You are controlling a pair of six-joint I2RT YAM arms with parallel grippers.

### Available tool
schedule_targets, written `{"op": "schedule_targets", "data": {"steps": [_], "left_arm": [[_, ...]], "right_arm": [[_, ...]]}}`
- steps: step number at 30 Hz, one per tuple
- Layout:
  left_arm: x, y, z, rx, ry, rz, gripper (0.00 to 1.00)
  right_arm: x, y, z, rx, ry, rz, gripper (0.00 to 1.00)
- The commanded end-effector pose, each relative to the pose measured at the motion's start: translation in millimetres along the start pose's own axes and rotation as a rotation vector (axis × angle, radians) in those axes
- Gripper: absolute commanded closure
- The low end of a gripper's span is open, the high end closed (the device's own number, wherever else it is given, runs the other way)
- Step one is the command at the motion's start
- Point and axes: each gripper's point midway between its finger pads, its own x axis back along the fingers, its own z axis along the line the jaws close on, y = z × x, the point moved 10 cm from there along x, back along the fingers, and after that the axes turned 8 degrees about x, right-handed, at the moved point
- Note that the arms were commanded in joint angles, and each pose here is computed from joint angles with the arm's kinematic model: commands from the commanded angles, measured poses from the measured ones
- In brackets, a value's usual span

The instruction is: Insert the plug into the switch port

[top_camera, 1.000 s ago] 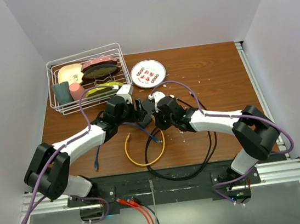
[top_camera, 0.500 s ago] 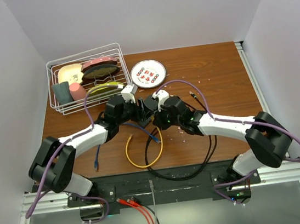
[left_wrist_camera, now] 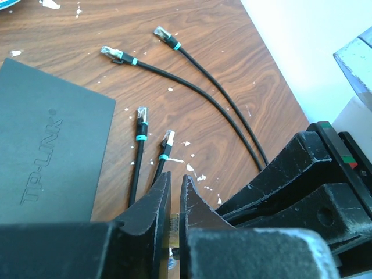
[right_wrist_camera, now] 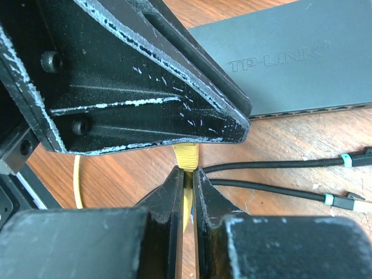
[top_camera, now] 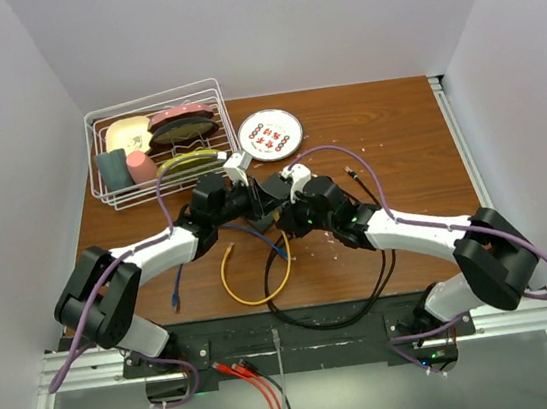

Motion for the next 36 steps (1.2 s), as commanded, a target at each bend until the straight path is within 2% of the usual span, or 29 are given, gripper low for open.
{"op": "schedule_targets", "data": {"steps": [1, 9, 13, 16, 18, 19, 20, 22, 23, 27, 32, 36], "left_arm": [[-1.4, 4.6, -2.5, 0.002, -0.026, -0.029, 1.00], [-1.8, 6.7, -3.2, 0.016, -0.021, -0.036, 1.00], [-3.1, 5.4, -2.8, 0.016, -0.026, -0.028, 1.00], [-3.3, 6.0, -2.2, 0.015, -0.016, -0.031, 1.00], [-3.6, 6.4, 0.7, 0.011, 0.013, -0.029, 0.84], [-3.7, 7.1, 2.7, 0.008, 0.039, -0.039, 0.60], [-3.4, 7.1, 5.2, 0.008, 0.064, -0.038, 0.50], [-1.2, 11.9, 8.5, -0.006, 0.117, -0.073, 0.31], [0.6, 12.2, 11.5, -0.004, 0.145, -0.075, 0.27], [10.3, 24.8, 29.2, -0.011, 0.227, -0.125, 0.20], [23.0, 30.4, 61.0, -0.001, 0.337, -0.154, 0.20], [21.3, 22.2, 78.9, -0.019, 0.420, -0.147, 0.20]], "right_arm": [[12.7, 18.7, 4.2, -0.014, -0.010, -0.107, 1.00], [15.9, 23.1, 3.5, -0.021, -0.033, -0.127, 0.93], [13.4, 22.9, 2.3, -0.035, -0.056, -0.134, 1.00], [13.2, 23.4, 0.5, -0.037, -0.079, -0.125, 1.00], [13.7, 24.5, -1.4, -0.025, -0.102, -0.121, 1.00], [14.4, 22.3, -2.4, -0.018, -0.115, -0.103, 1.00], [14.4, 23.2, -4.1, -0.007, -0.130, -0.101, 1.00], [15.1, 21.1, -5.3, 0.009, -0.139, -0.074, 1.00], [14.5, 19.9, -6.9, 0.015, -0.155, -0.064, 1.00], [11.1, 16.4, -11.0, 0.046, -0.189, -0.015, 1.00], [0.9, 16.0, -11.4, 0.103, -0.172, 0.052, 1.00], [-20.8, 6.1, -15.5, 0.150, -0.152, 0.159, 1.00]]}}
